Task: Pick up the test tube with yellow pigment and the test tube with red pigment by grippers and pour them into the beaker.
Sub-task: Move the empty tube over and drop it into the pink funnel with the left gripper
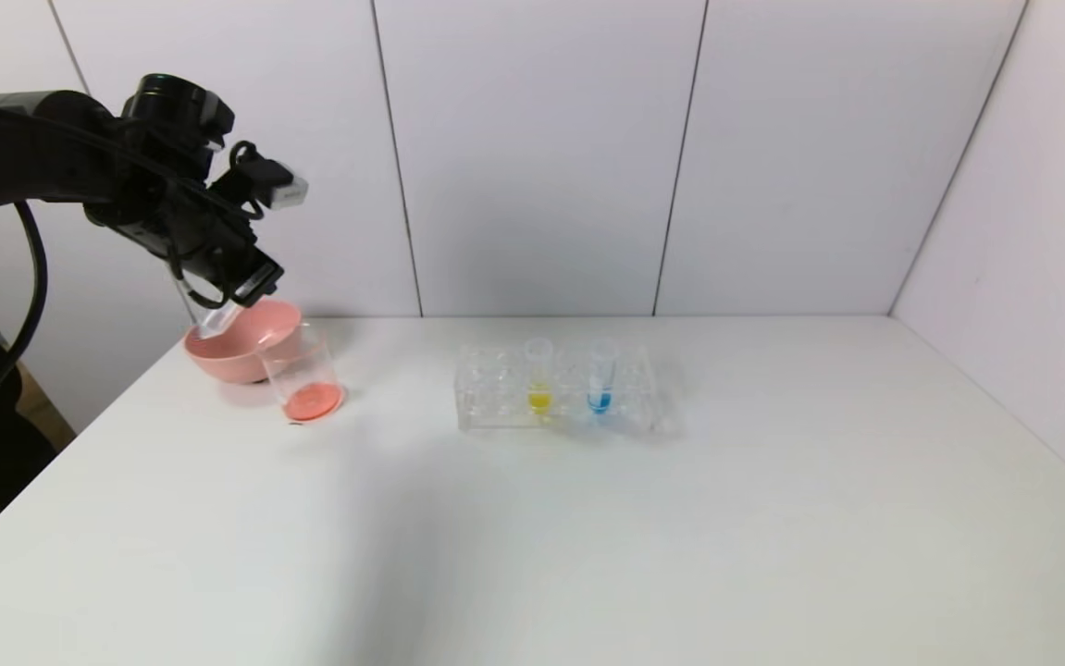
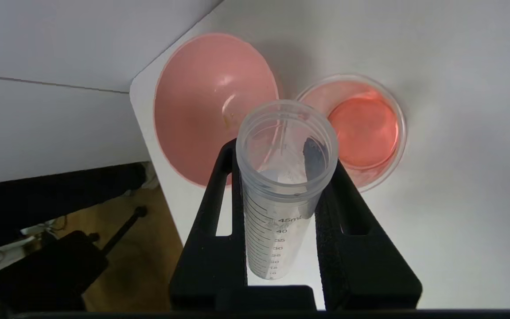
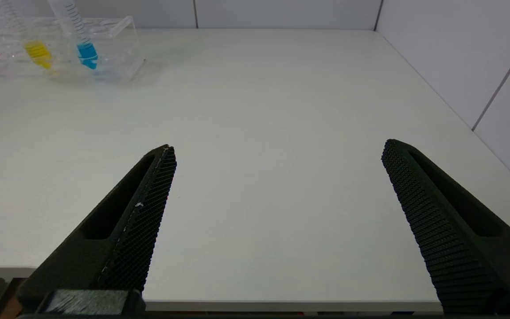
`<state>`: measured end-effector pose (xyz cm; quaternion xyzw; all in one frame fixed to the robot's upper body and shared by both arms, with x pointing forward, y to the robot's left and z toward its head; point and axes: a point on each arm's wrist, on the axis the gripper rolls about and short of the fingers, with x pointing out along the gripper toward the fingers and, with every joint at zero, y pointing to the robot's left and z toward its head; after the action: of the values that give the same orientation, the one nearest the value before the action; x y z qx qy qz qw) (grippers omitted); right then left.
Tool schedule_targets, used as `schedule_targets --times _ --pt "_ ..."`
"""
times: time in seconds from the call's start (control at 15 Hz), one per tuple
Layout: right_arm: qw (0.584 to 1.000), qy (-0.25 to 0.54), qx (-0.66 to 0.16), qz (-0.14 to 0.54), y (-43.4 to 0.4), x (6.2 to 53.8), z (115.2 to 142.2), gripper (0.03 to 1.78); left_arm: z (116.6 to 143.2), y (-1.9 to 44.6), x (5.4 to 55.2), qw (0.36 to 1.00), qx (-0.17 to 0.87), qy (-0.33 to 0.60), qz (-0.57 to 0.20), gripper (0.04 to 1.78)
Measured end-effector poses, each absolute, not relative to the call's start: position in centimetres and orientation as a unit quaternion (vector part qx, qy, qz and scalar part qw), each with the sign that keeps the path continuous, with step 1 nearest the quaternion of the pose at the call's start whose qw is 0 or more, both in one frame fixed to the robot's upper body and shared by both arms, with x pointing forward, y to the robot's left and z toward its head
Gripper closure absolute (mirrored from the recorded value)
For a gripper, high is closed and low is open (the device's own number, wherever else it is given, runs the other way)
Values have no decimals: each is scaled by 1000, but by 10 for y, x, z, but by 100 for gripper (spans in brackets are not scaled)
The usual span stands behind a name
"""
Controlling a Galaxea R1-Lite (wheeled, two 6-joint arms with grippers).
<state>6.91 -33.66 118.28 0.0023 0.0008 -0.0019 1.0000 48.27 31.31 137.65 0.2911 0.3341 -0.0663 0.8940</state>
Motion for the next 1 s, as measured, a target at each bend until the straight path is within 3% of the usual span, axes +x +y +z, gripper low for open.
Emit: schedule_targets --times 0.53,1.0 --pt "1000 1 2 -1 -337 69 1183 11 1374 334 490 943 83 321 31 137" --pt "1000 1 2 -2 -337 69 1183 11 1338 361 502 953 -68 287 71 137"
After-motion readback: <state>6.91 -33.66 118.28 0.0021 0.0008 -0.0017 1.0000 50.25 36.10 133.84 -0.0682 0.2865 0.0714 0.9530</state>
